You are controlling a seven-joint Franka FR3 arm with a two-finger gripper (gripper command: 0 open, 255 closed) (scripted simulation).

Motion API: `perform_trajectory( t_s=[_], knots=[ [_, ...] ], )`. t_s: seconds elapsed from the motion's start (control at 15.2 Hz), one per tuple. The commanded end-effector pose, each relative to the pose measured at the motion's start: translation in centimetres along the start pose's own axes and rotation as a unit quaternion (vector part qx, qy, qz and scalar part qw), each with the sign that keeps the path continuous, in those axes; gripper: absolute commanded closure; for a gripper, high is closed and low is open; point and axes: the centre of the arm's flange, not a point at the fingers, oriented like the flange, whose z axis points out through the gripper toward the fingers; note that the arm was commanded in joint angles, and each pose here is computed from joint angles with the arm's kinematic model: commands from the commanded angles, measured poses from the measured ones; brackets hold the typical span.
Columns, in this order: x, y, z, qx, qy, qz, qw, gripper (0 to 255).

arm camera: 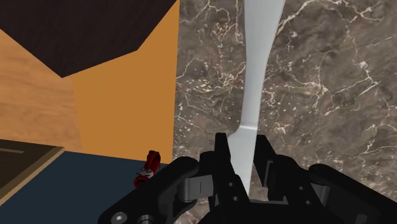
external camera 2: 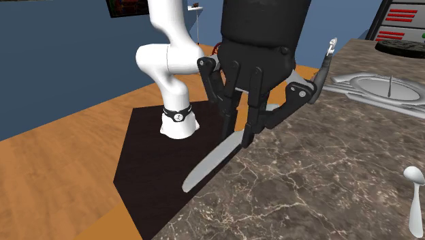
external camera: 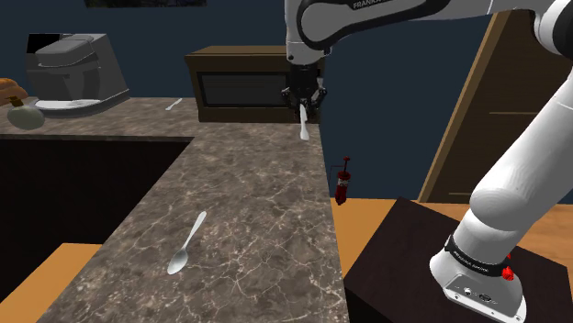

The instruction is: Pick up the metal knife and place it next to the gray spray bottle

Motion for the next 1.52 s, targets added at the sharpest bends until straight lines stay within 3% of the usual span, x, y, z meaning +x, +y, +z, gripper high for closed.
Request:
perform_trajectory(
  t_s=[0.0, 1.12, 1.45],
  knots=[
    [0.1, 0.0, -1.0, 0.000, 0.000, 0.000, 1.0000, 255],
    [0.8, 0.3, -9.5, 0.000, 0.000, 0.000, 1.0000, 255],
    [-5.5, -1.5, -10.1, 0.000, 0.000, 0.000, 1.0000, 255]
  ],
)
